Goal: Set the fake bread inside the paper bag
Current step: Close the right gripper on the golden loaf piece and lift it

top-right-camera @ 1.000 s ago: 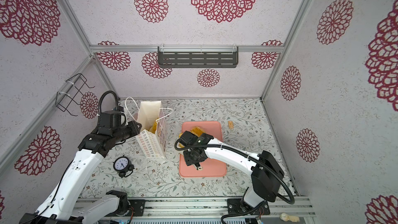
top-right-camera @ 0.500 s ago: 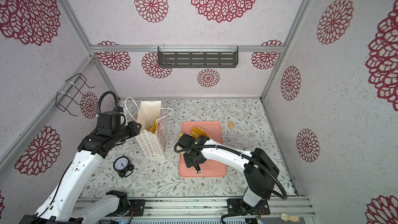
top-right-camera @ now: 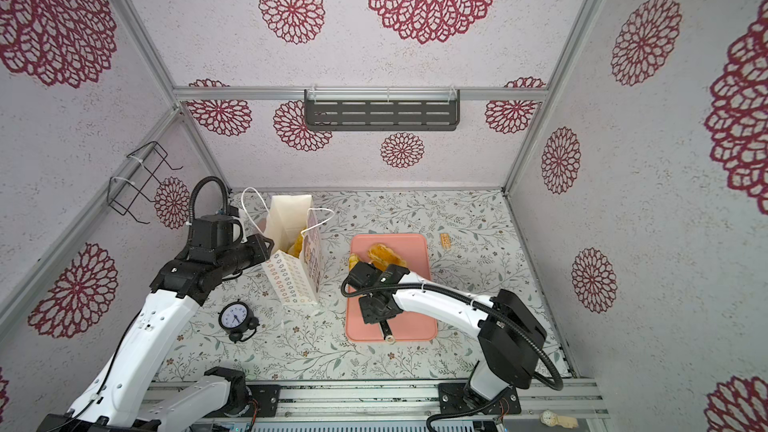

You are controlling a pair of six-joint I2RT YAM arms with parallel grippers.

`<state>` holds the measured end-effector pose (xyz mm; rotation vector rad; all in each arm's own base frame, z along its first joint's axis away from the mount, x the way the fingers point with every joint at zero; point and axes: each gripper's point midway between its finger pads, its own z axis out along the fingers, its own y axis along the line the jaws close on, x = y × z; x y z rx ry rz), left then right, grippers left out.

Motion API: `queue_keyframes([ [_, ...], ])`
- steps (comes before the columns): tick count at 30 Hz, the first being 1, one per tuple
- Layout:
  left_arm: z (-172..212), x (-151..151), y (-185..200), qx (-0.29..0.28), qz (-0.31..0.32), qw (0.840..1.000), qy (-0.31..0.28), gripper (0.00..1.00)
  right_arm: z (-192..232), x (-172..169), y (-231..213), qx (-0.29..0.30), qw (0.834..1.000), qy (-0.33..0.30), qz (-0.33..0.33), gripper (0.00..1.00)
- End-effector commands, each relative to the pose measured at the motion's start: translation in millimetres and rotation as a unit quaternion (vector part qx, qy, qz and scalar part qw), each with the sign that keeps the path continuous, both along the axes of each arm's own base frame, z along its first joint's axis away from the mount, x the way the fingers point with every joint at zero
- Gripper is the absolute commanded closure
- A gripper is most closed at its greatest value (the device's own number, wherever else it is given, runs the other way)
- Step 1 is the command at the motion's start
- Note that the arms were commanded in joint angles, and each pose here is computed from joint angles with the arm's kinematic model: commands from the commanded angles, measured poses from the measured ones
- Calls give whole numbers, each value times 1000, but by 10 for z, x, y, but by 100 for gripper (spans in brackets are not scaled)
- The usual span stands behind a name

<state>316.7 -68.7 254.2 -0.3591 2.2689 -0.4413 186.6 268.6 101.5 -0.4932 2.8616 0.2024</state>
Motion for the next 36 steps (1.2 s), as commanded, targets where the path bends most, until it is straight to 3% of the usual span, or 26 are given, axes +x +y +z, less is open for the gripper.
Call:
queue_keyframes([
  [1,32,43,12,0,1,1000,-8,71,259,59,-30,28,999,-30,-17,78],
  [19,95,139,-34,-13,0,1000,-13,70,849,74,-213,126,989,-69,-45,90],
  [28,159,122,-21,-13,3,1000,-17,62,1520,268,-300,168,977,-126,-46,91],
  [36,218,65,25,-8,12,1000,-20,56,2161,438,-85,208,962,-177,-8,93],
])
